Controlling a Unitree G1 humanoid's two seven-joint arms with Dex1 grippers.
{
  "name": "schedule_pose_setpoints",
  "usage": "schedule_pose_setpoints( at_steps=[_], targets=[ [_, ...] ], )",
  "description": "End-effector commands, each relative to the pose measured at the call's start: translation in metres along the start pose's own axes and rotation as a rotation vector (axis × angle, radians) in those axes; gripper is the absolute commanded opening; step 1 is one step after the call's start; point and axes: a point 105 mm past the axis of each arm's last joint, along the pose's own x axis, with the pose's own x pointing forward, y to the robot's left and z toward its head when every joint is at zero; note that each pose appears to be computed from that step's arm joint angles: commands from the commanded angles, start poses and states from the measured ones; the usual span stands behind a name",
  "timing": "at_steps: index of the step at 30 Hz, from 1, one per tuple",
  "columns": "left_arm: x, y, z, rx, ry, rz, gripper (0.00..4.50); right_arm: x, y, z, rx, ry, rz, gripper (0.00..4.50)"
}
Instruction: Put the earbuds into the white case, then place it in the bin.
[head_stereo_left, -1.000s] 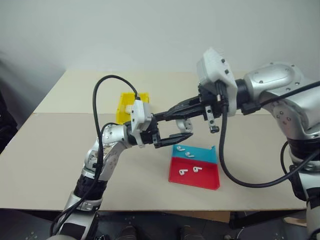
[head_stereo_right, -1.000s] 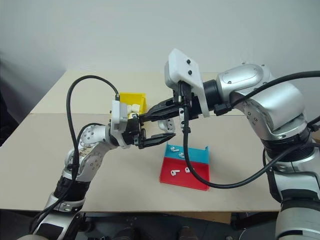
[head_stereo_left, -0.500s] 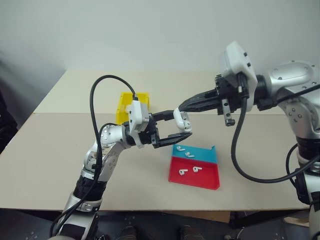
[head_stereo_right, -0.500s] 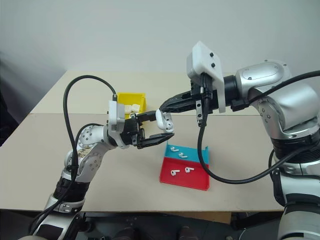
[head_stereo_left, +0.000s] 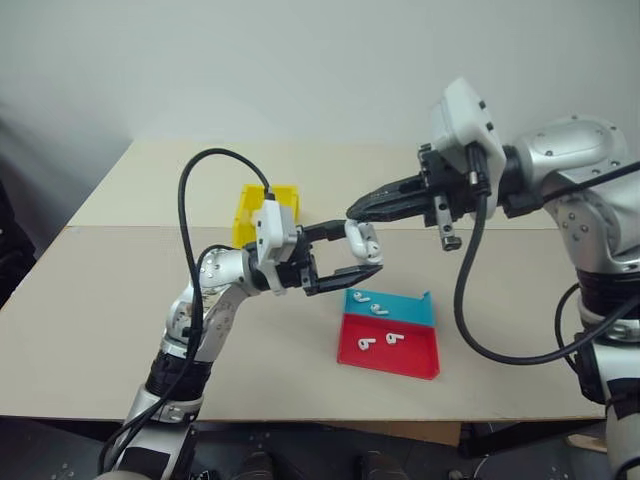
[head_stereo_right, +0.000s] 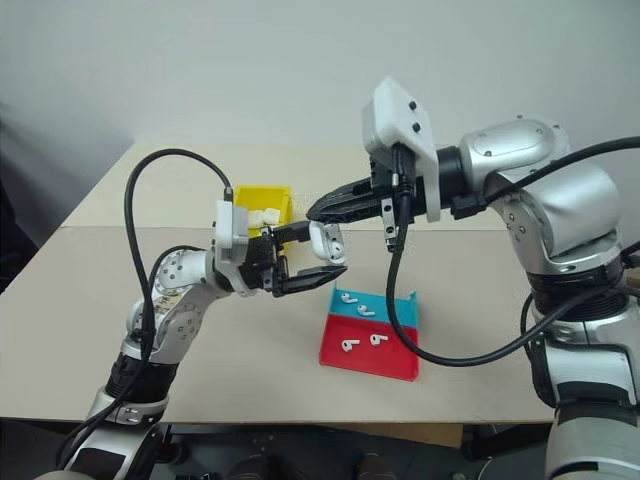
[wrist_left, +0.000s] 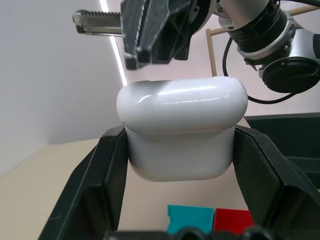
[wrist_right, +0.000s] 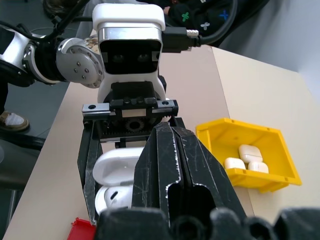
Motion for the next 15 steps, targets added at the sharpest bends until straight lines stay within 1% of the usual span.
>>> schedule_pose_setpoints(
  at_steps=[1,3,6,13,15],
  targets=[
    [0.004,0.001,0.010,0.053,-0.013,-0.016,2.81,-0.001,-0.002,0.011,-0.081,0.007,-0.021,0.03],
    [0.004,0.002,0.009,0.055,-0.009,-0.012,2.81,-0.002,-0.006,0.013,-0.079,-0.001,-0.037,0.03],
    [0.005,0.002,0.008,0.053,-0.001,-0.011,2.81,0.001,-0.002,0.016,-0.089,-0.009,-0.008,0.03],
    [0.008,0.003,0.005,0.056,0.018,-0.010,2.81,0.017,0.003,0.007,-0.126,0.058,0.040,0.03],
    [0.009,0.004,0.006,0.062,0.013,-0.008,2.81,0.019,0.006,0.001,-0.141,0.099,0.056,0.03]
  ],
)
